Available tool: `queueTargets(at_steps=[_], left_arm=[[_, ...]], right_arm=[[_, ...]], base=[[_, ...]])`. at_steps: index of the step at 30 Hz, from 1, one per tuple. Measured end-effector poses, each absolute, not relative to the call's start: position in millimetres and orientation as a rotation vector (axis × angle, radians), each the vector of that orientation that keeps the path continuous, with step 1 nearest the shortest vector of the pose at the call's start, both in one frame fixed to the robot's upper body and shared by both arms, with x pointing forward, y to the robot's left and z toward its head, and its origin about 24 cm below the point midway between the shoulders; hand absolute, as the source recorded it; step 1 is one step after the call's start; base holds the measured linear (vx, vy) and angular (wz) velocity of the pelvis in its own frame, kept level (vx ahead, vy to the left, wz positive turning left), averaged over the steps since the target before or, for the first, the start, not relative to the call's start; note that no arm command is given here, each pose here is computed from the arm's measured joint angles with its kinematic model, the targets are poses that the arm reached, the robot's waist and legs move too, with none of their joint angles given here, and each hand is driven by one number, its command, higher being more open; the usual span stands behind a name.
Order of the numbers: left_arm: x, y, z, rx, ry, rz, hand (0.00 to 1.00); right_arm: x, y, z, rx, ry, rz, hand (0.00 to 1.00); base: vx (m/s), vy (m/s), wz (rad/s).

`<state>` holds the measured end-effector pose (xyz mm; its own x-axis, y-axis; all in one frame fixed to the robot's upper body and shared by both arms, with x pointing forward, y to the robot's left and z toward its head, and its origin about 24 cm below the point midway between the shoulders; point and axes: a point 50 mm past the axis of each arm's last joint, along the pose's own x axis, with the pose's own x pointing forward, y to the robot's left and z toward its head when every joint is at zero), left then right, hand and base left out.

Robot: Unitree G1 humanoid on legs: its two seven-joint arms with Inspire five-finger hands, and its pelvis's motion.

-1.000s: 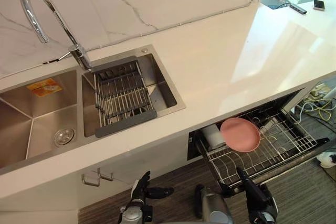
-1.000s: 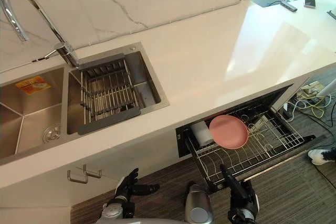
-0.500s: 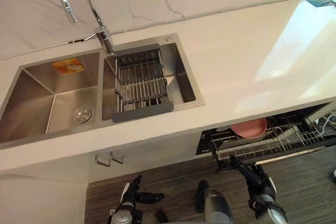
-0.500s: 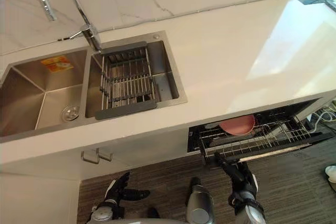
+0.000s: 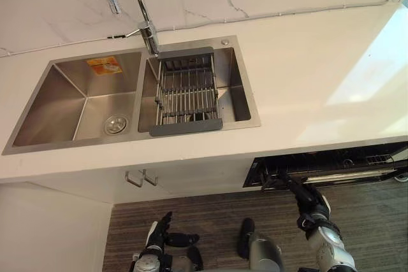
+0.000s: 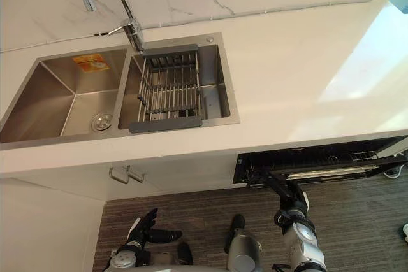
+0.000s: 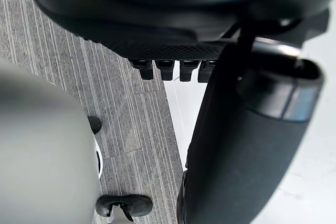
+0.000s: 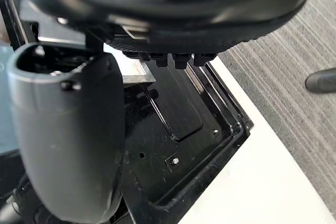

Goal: Walk over to the sink, pick up the cup, carry it to the dishwasher, place the cup inside the dishwasher, then close the dishwasher door

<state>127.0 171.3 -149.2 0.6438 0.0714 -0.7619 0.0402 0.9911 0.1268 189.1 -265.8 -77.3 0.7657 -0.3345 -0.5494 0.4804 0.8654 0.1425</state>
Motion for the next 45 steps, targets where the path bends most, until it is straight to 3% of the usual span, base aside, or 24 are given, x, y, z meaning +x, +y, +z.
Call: queueTargets(at_steps=[10, 21, 37, 39, 45], left_arm=[[127.0, 171.4, -149.5, 0.137, 0.873, 0.019, 1.00], [131.1, 170.6, -148.8, 0.136, 0.871, 0.019, 1.00], [130.7, 170.5, -149.1, 0.136, 0.877, 0.019, 1.00], [130.6, 171.4, -149.1, 0.138, 0.877, 0.020, 1.00], [130.9, 172.7, -148.8, 0.141, 0.875, 0.021, 1.00]], right_arm=[[202.6, -264.8, -73.5, 0.263, 0.532, -0.485, 1.00], [212.2, -244.5, -69.4, 0.634, 0.445, -0.537, 1.00], [213.5, -217.2, -71.3, 0.717, 0.453, -0.410, 1.00], [218.6, -207.5, -60.0, 0.672, 0.406, -0.282, 1.00], [217.7, -197.7, -60.9, 0.638, 0.422, -0.235, 1.00]], base=[[-0.01, -0.033, 0.10], [-0.01, -0.054, 0.02], [0.00, -0.031, -0.04], [-0.01, -0.003, -0.09], [-0.02, 0.003, 0.00]])
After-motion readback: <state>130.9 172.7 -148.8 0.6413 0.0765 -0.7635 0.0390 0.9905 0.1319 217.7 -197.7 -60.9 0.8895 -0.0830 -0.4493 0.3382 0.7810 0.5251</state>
